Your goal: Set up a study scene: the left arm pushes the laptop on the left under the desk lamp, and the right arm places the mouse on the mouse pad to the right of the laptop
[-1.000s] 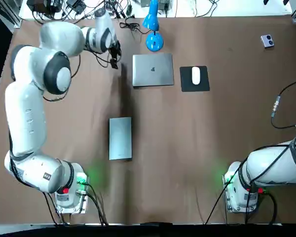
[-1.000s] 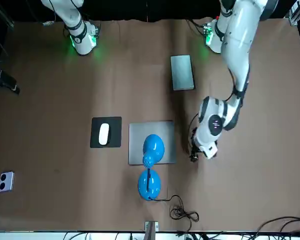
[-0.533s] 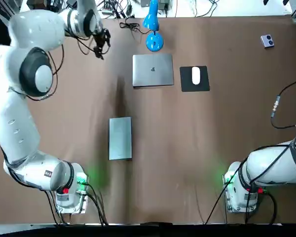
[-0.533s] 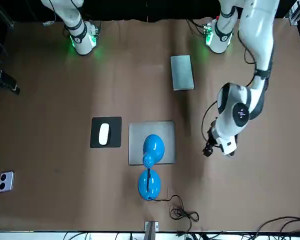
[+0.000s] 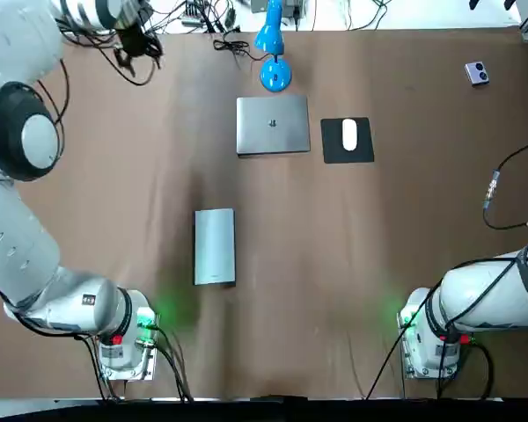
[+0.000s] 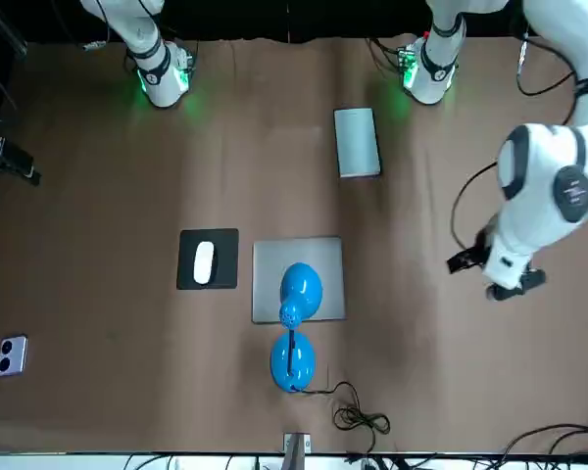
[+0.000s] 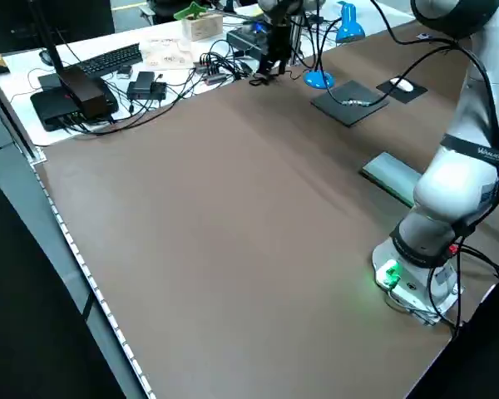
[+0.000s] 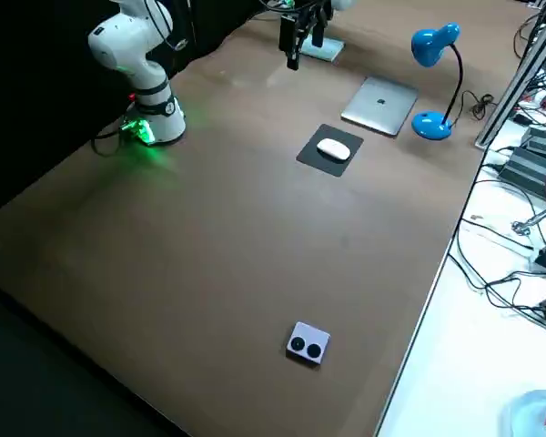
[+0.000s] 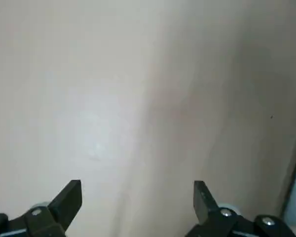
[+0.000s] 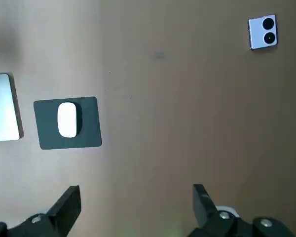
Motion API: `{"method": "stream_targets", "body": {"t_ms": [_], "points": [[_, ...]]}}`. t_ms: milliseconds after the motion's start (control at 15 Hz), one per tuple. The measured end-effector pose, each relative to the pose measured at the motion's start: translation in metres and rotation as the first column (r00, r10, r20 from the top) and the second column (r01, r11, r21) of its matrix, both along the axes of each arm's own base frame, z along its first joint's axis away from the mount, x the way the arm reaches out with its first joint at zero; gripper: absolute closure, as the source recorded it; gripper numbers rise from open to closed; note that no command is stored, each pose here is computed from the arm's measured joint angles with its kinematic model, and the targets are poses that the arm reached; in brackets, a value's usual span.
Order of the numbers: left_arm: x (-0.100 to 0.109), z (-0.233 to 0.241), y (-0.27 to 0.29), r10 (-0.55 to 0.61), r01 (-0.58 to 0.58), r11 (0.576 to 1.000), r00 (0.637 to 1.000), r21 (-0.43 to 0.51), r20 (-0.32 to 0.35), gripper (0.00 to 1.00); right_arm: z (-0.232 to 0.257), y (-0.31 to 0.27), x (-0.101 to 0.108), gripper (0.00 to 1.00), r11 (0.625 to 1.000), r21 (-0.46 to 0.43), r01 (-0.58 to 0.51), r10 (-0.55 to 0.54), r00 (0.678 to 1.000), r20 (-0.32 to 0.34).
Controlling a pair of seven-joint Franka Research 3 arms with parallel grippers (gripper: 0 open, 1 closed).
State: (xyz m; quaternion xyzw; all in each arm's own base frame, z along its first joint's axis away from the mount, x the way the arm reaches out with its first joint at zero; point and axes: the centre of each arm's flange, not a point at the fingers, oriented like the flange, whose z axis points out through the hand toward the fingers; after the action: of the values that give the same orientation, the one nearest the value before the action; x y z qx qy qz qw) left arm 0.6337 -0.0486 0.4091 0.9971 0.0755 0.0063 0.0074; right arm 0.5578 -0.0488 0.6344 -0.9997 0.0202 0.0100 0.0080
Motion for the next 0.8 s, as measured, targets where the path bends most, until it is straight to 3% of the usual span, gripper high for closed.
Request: {"method": "stream_targets", "body": {"t_ms": [200, 467, 800], "points": [[0.008, 0.019, 0.048, -0.11, 0.11, 0.994, 0.993, 0.006, 0.036, 0.0, 0.0, 0.0, 0.0, 0.0, 1.0, 0.0, 0.0, 0.0, 1.0, -0.001], [0.005, 0.051, 0.054, -0.146, 0.145, 0.989, 0.989, 0.005, 0.022, 0.0, 0.0, 0.0, 0.0, 0.0, 1.0, 0.0, 0.0, 0.0, 1.0, 0.0], [-0.008, 0.129, 0.049, -0.149, 0.147, 0.989, 0.98, 0.023, 0.134, 0.0, 0.0, 0.0, 0.0, 0.0, 1.0, 0.0, 0.0, 0.0, 1.0, 0.001]]}}
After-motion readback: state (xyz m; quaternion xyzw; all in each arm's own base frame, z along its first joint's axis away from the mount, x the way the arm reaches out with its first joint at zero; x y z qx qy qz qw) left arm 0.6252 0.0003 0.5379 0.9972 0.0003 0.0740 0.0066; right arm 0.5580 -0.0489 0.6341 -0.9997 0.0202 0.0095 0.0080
